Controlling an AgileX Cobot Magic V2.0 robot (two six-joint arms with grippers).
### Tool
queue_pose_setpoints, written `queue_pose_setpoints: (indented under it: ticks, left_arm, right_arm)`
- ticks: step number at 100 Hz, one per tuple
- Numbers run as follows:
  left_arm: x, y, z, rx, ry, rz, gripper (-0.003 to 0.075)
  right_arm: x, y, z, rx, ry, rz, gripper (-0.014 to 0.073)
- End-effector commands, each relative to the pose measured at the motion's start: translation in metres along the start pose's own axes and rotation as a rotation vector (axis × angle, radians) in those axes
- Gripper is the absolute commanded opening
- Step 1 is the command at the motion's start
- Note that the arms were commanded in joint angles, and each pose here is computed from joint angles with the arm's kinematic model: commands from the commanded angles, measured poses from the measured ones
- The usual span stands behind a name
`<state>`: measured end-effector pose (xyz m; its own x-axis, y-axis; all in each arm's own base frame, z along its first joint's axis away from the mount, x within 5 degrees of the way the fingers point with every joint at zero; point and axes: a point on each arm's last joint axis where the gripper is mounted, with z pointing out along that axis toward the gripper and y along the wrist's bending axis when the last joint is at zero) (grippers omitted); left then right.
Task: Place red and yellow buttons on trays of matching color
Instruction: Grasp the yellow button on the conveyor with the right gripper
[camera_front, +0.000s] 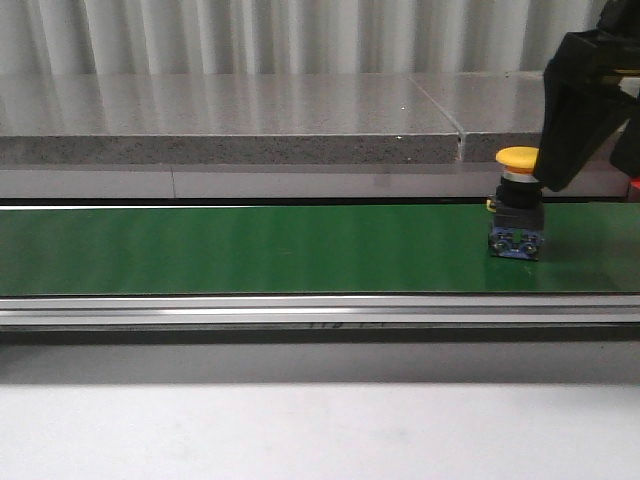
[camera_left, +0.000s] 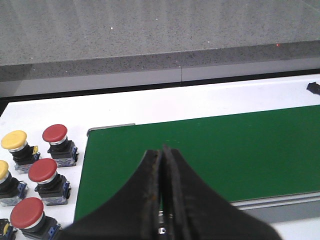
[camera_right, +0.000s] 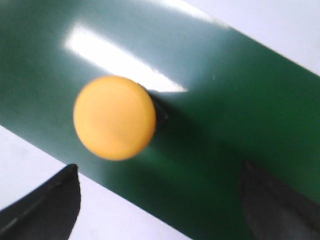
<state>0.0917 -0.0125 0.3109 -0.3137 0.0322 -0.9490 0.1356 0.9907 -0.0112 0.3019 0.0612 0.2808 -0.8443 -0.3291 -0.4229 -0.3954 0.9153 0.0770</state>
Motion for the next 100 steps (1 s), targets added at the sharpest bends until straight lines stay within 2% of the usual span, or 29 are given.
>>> queue_pose_setpoints:
  ticks: [1,17,36,43,60,67,74,85,100]
  left_arm:
    - [-0.015,0.000,-0.003,-0.002,-0.103,-0.004,-0.0020]
    - [-0.015,0.000,-0.003,-0.002,-0.103,-0.004,-0.0020]
    - [-0.015,0.000,-0.003,-0.002,-0.103,-0.004,-0.0020]
    - [-0.015,0.000,-0.003,-0.002,-0.103,-0.004,-0.0020]
    - [-0.015,0.000,-0.003,-0.002,-0.103,-0.004,-0.0020]
    - [-0.015,0.000,-0.003,-0.002,-0.103,-0.004,-0.0020]
    - [-0.015,0.000,-0.003,-0.002,-0.103,-0.004,-0.0020]
    - [-0.015,0.000,-0.003,-0.002,-0.103,-0.004,-0.0020]
    - [-0.015,0.000,-0.003,-0.002,-0.103,-0.004,-0.0020]
  right_arm:
    - [-0.011,0.004,-0.018,0.026,-0.128,-0.028,0.0632]
    - [-0.015,0.003,-0.015,0.038,-0.157,-0.027,0.0632]
    - [-0.017,-0.002,0.007,0.028,-0.102,-0.017,0.0620]
    - [-0.016,-0.003,0.014,0.021,-0.075,-0.013,0.0549]
    - [-0.017,-0.003,0.013,0.022,-0.079,-0.011,0.0219]
    - [-0.018,-0.003,0.010,0.020,-0.077,-0.010,0.0123]
    - [-0.019,-0.002,0.007,0.012,-0.062,-0.012,0.0085]
    - [-0.021,-0.003,0.000,0.001,-0.039,-0.008,0.0087]
    - [-0.016,-0.017,-0.020,0.035,-0.060,0.065,0.0087]
